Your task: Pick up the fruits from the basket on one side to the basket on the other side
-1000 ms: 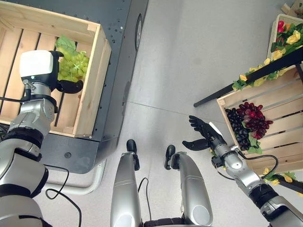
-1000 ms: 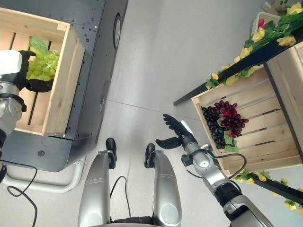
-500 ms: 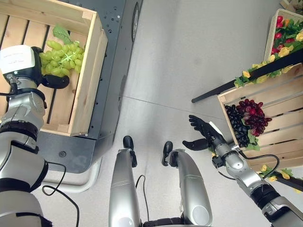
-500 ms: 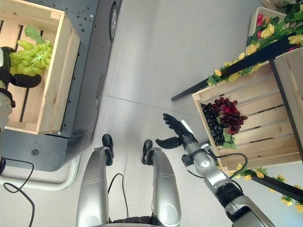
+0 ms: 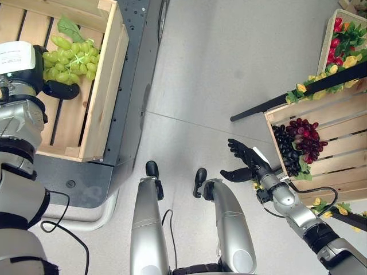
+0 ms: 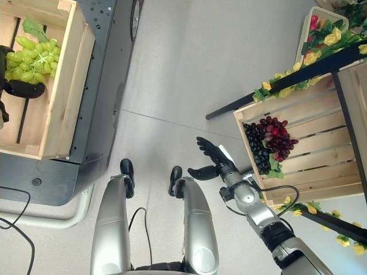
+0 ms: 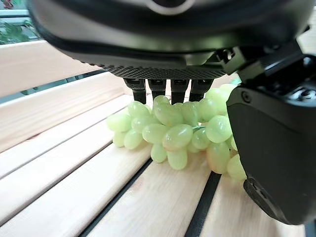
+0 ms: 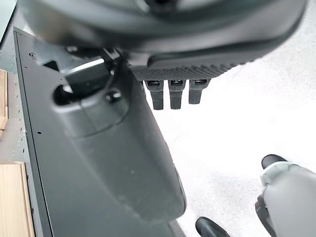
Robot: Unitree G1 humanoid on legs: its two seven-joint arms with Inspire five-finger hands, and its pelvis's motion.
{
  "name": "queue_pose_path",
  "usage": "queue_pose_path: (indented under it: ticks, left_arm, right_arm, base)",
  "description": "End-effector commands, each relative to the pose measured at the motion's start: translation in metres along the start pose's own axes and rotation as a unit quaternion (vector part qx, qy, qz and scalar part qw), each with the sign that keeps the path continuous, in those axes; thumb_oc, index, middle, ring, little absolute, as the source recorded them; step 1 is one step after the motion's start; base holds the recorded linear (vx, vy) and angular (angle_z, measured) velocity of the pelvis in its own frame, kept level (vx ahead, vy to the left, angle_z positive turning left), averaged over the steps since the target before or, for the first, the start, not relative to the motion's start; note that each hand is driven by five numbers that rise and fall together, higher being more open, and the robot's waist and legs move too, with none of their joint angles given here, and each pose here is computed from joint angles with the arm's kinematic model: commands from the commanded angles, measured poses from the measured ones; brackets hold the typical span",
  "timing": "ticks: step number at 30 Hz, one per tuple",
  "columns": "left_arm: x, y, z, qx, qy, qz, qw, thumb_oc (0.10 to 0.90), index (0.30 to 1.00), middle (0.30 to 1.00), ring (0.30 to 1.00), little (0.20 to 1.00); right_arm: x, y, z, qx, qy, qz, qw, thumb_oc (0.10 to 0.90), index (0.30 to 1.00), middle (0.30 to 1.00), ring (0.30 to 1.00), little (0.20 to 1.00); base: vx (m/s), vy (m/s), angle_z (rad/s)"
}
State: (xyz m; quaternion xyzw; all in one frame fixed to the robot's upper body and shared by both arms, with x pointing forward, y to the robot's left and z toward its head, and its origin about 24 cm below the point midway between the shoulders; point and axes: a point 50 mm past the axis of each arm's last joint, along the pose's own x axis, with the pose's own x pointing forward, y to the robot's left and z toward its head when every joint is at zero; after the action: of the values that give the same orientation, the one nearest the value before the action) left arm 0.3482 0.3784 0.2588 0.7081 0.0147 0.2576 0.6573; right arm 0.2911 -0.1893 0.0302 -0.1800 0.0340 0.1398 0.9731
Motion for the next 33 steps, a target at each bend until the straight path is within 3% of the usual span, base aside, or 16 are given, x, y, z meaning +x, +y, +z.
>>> queue_pose_path:
  ticks: [1,6,7,8,9,17,24,29,33]
  left_arm:
    - [0.010,0.026,0.036,0.009,-0.103,0.023,0.994,0.800,0.900,0.900,0.900,0.900]
    - [0.009,0.021,0.047,0.037,-0.127,-0.005,0.991,0.800,0.900,0.900,0.900,0.900]
    - [0.008,0.016,0.047,0.053,-0.130,-0.023,0.990,0.670,0.705,0.705,0.705,0.705]
    - [0.008,0.013,0.047,0.057,-0.132,-0.030,0.989,0.460,0.389,0.389,0.389,0.389]
    - [0.008,0.013,0.047,0.061,-0.131,-0.034,0.989,0.400,0.300,0.300,0.300,0.300]
    - [0.005,0.008,0.036,0.087,-0.104,-0.017,0.991,0.400,0.300,0.300,0.300,0.300]
    - [0.002,0.005,0.011,0.041,-0.026,0.022,0.999,0.400,0.300,0.300,0.300,0.300]
    - [-0.007,-0.007,-0.012,-0.092,0.056,0.036,0.994,0.400,0.300,0.300,0.300,0.300]
    - [-0.013,-0.017,-0.022,-0.267,0.112,0.040,0.956,0.400,0.300,0.300,0.300,0.300]
  right_arm:
    - [-0.007,-0.022,0.023,-0.004,-0.068,-0.040,0.997,0.800,0.900,0.900,0.900,0.900]
    - [-0.007,-0.027,0.026,-0.007,-0.072,-0.042,0.996,0.800,0.900,0.900,0.900,0.900]
    - [-0.007,-0.028,0.026,-0.007,-0.073,-0.044,0.996,0.800,0.900,0.900,0.900,0.900]
    - [-0.006,-0.028,0.027,-0.007,-0.073,-0.045,0.996,0.800,0.900,0.900,0.900,0.900]
    - [-0.006,-0.029,0.027,-0.007,-0.073,-0.046,0.996,0.800,0.900,0.900,0.900,0.900]
    - [-0.008,-0.035,0.027,-0.005,-0.075,-0.059,0.995,0.800,0.900,0.900,0.900,0.900]
    - [-0.009,-0.030,0.026,0.007,-0.082,-0.062,0.995,0.800,0.900,0.900,0.900,0.900]
    - [-0.009,-0.025,0.024,0.016,-0.085,-0.064,0.994,0.800,0.900,0.900,0.900,0.900]
    - [-0.009,-0.020,0.023,0.023,-0.083,-0.069,0.994,0.800,0.900,0.900,0.900,0.900]
  base:
    - [0.00,0.000,0.00]
    - [0.00,0.000,-0.01]
    - [-0.01,0.000,-0.05]
    - [-0.01,-0.004,-0.06]
    - [-0.01,-0.006,-0.07]
    - [-0.01,-0.001,-0.02]
    - [-0.02,-0.049,-0.02]
    - [-0.02,-0.069,0.00]
    - [0.01,-0.041,-0.02]
